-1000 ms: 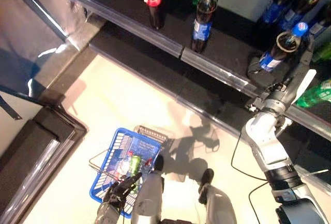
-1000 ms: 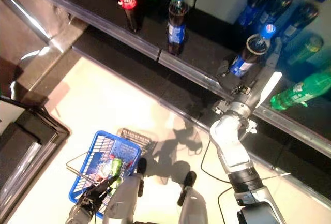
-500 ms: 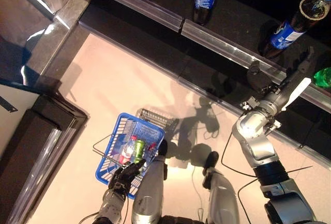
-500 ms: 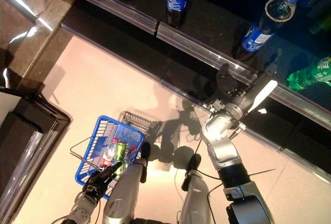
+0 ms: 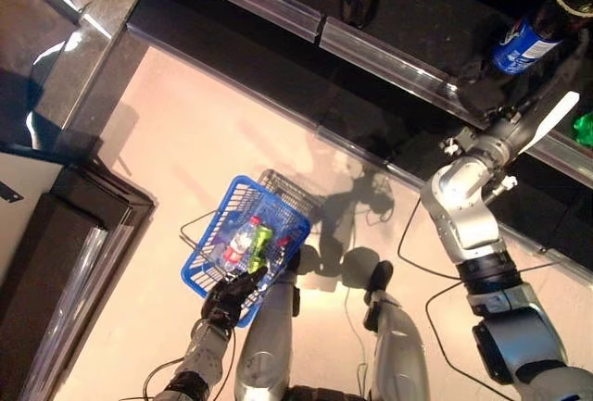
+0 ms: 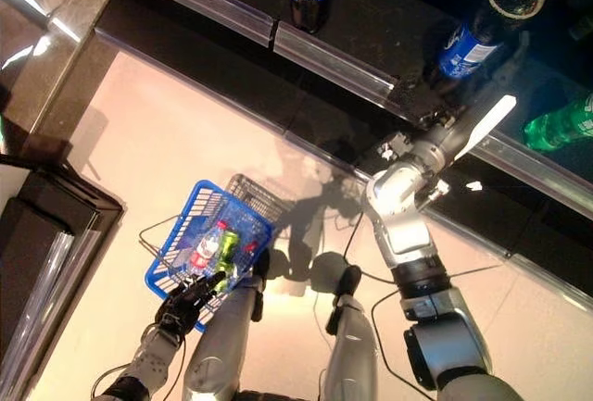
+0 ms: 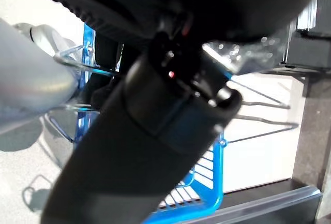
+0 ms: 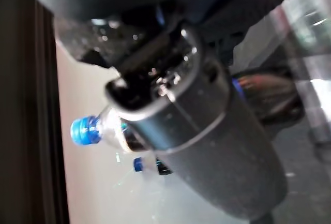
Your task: Pick up the drink and place into the basket.
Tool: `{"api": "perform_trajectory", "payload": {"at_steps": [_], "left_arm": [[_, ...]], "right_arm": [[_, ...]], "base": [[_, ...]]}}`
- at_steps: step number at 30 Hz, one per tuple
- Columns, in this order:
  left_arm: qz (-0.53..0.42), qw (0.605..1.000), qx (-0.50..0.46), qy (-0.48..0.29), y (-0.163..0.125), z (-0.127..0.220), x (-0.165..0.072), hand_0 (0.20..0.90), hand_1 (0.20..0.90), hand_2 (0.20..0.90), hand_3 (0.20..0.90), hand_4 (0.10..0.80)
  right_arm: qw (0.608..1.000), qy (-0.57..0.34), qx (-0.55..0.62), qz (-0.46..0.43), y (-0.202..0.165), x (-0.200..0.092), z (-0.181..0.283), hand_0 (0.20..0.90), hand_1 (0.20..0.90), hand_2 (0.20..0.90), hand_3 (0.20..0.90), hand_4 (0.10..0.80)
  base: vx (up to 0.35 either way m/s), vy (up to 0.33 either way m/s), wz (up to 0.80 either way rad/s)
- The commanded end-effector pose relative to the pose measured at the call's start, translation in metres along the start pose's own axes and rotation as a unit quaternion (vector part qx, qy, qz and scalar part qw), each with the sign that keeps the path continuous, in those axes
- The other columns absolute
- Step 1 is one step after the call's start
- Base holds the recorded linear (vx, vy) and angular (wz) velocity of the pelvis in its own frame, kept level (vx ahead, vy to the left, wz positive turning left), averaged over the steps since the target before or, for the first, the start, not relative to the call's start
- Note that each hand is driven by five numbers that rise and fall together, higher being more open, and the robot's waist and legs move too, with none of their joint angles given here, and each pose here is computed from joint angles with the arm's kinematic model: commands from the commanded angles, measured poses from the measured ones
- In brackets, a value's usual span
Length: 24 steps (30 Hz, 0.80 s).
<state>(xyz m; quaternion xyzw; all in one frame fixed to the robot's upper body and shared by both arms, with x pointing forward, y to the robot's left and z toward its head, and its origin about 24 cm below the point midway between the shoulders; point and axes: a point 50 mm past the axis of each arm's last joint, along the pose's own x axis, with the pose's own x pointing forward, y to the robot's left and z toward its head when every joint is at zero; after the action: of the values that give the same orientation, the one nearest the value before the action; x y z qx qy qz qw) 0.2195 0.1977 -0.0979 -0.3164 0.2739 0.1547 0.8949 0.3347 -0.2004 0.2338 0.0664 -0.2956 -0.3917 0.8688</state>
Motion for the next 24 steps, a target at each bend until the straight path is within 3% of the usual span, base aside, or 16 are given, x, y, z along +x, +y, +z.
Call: {"api": "perform_trajectory", "payload": {"at_steps": [1, 14, 24], "left_arm": [[-0.028, 1.0, 0.001, 0.002, 0.007, -0.011, -0.014, 0.3, 0.3, 0.3, 0.2, 0.1], [-0.035, 0.999, 0.008, 0.006, 0.005, -0.006, -0.012, 0.3, 0.3, 0.3, 0.2, 0.1], [-0.052, 0.999, 0.007, 0.004, 0.001, -0.001, -0.012, 0.3, 0.3, 0.3, 0.2, 0.1]], "right_arm": [[0.991, -0.119, 0.058, -0.025, 0.001, 0.035, 0.063, 0.9, 0.9, 0.9, 0.9, 0.8], [0.993, -0.079, 0.061, -0.06, 0.001, 0.071, 0.063, 0.9, 0.9, 0.9, 0.9, 0.8], [0.989, -0.098, 0.077, -0.073, 0.008, 0.089, 0.085, 0.9, 0.9, 0.9, 0.9, 0.8]], "base": [[0.038, 0.005, -0.01], [0.004, 0.001, 0.0], [0.0, 0.0, 0.0]]}}
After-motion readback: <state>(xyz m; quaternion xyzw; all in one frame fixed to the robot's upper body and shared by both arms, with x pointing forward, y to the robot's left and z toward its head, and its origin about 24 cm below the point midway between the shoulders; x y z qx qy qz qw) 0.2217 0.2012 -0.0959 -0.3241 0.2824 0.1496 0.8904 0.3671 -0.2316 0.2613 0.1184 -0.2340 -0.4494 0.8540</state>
